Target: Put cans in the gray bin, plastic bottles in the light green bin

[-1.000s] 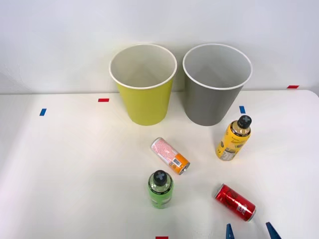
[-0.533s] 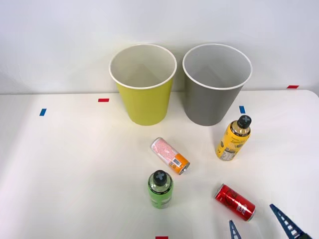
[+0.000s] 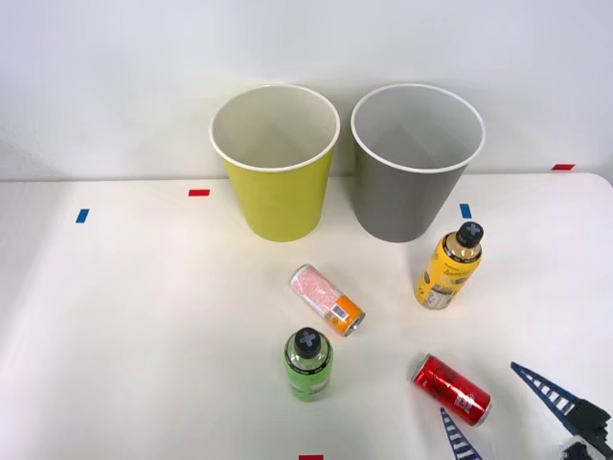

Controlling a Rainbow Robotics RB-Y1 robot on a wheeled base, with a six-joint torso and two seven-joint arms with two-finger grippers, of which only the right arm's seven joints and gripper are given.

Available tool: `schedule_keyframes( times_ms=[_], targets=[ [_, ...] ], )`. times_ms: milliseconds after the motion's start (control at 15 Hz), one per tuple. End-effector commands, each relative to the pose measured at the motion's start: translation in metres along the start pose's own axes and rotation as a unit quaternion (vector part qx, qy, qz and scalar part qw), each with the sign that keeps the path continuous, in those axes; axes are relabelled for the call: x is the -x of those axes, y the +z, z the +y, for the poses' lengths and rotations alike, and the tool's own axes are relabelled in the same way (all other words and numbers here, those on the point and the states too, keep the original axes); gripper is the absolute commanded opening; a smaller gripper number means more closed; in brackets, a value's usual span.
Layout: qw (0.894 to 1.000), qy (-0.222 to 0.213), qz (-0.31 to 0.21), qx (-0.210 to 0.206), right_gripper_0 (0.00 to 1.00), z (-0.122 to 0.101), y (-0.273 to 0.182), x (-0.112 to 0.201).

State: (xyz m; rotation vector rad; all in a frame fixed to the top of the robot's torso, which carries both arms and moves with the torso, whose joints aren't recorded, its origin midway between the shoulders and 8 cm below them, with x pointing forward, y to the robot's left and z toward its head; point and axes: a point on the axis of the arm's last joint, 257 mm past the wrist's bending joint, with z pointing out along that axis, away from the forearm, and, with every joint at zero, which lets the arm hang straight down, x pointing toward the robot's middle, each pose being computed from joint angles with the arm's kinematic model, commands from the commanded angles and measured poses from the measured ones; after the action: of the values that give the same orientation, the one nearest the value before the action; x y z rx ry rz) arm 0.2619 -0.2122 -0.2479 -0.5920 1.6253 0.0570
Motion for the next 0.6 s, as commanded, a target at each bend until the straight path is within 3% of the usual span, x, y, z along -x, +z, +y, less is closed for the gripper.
schedule_keyframes(
  times_ms=[67, 600],
  targets=[
    [0.998, -0.043, 0.045, 0.018, 1.0, -0.006, 0.012, 0.009],
    [0.981, -0.067, 0.179, 0.033, 1.0, -0.007, 0.027, -0.001]
  ],
)
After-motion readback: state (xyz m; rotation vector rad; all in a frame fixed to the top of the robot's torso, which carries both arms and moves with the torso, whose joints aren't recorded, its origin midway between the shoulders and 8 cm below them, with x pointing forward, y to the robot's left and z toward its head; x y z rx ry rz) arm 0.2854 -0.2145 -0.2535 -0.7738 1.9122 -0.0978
